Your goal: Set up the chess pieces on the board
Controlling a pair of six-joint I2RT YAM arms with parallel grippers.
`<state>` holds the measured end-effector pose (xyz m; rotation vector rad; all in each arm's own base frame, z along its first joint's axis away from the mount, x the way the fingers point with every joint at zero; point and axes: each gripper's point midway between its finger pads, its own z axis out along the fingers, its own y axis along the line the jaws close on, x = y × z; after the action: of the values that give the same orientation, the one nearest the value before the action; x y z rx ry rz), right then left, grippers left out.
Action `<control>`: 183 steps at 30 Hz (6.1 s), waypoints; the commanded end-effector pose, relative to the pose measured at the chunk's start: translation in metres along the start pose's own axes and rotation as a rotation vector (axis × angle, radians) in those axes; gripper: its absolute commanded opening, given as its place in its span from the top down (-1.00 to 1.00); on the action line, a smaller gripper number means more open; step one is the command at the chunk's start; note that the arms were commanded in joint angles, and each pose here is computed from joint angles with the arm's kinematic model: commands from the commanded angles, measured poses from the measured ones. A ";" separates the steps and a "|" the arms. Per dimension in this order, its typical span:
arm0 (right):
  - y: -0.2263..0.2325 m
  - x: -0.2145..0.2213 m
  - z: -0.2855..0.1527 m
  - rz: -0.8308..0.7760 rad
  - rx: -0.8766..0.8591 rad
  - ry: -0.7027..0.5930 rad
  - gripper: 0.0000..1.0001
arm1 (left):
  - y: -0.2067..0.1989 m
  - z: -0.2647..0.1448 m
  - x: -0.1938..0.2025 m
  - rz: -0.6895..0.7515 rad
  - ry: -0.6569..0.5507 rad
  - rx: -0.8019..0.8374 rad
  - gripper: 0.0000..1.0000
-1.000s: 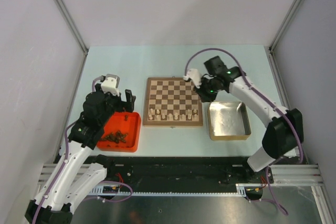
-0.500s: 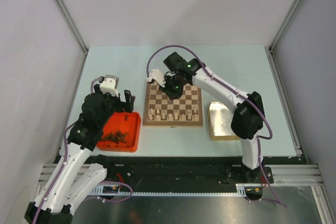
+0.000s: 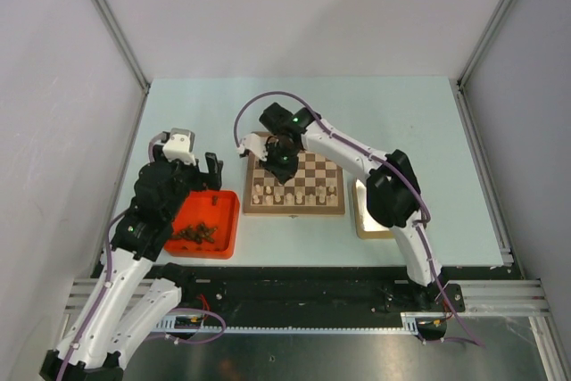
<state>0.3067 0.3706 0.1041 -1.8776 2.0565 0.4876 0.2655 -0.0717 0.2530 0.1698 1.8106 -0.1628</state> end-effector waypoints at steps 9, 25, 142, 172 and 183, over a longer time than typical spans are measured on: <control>0.009 -0.004 0.018 -0.005 -0.029 0.025 0.81 | 0.015 -0.007 -0.016 0.011 -0.075 -0.071 -0.99; 0.004 -0.005 0.031 -0.009 -0.015 0.045 0.77 | 0.013 -0.008 -0.017 0.011 -0.081 -0.060 -1.00; 0.009 0.177 -0.227 0.450 0.144 -0.679 -0.29 | 0.004 -0.004 -0.013 0.023 -0.080 -0.007 -0.99; 0.013 0.250 -0.183 0.601 0.259 -0.475 -0.35 | -0.017 0.005 -0.006 0.033 -0.037 0.105 -0.99; 0.001 0.260 -0.181 0.651 0.324 -0.455 -0.36 | -0.024 0.005 -0.006 0.034 -0.033 0.145 -0.99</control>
<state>0.2689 0.0644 0.1448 -0.8393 2.2318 0.6767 0.2655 -0.0936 0.2468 0.2625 1.8100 -0.2664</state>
